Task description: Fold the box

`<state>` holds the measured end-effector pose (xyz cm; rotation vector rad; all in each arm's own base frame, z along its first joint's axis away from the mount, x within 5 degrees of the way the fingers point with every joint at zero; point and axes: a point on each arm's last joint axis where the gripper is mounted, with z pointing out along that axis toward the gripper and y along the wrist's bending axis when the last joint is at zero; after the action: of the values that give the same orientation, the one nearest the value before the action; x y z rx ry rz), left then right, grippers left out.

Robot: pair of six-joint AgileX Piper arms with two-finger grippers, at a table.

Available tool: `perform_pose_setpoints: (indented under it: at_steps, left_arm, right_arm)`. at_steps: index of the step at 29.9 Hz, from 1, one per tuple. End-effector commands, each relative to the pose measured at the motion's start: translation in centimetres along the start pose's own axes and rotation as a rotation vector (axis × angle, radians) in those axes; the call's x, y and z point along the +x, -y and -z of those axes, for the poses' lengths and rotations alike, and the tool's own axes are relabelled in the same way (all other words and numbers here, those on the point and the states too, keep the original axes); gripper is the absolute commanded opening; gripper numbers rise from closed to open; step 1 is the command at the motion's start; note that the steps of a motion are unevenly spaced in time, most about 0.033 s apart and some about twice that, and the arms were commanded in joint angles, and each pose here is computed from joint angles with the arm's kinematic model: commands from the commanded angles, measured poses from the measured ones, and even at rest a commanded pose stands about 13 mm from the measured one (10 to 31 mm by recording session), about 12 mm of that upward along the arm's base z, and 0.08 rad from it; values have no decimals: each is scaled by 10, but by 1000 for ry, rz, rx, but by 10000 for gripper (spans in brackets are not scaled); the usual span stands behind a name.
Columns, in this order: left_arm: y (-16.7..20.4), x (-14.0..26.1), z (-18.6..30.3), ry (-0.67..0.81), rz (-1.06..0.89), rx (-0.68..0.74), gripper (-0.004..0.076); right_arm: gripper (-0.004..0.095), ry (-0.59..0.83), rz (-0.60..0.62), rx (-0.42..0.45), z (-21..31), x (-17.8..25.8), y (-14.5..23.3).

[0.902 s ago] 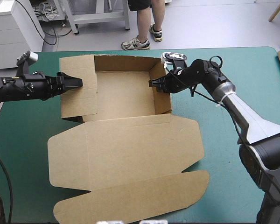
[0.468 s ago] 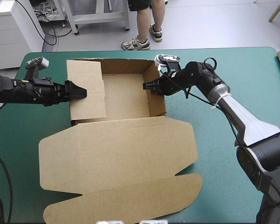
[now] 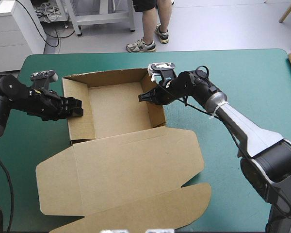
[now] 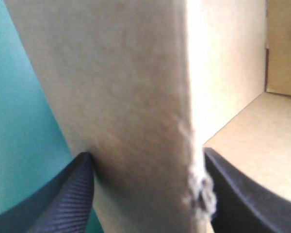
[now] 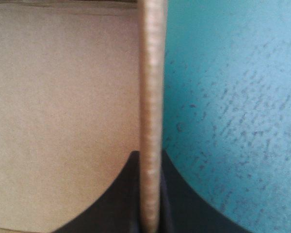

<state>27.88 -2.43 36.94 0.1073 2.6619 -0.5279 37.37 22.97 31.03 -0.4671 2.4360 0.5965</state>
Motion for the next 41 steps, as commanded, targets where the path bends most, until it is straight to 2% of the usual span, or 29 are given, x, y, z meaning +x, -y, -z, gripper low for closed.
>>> perform_pose_setpoints:
  at_steps: [1, 4, 9, 14, 21, 25, 29, 41]
  left_arm:
    - [18, 1, 10, 37, 33, -26, 426]
    - [17, 1, 8, 47, 68, -111, 375]
    - [16, 4, 6, 39, 97, -251, 167]
    - [19, 3, 4, 51, 75, -293, -7]
    - [14, -1, -2, 66, 112, -334, -8]
    - [13, -13, -16, 73, 113, -320, -8]
    - [13, -25, -33, 19, 104, -318, -8]
    - [52, -52, -104, -100, -13, -268, -8]
  right_arm:
    - [-19, 124, -13, -78, 32, -16, -22]
    - [-19, 109, -35, -78, 32, -15, -22]
    - [-19, 99, -26, -62, 31, -13, -22]
    - [-19, 82, -16, -57, 31, -11, -23]
    - [-20, 67, 16, -21, 36, -10, -21]
    - [-20, 69, 59, 117, 54, -10, -13]
    - [-20, 23, 85, 241, 70, -7, -2]
    - [-21, -207, -43, 381, 79, 12, 58]
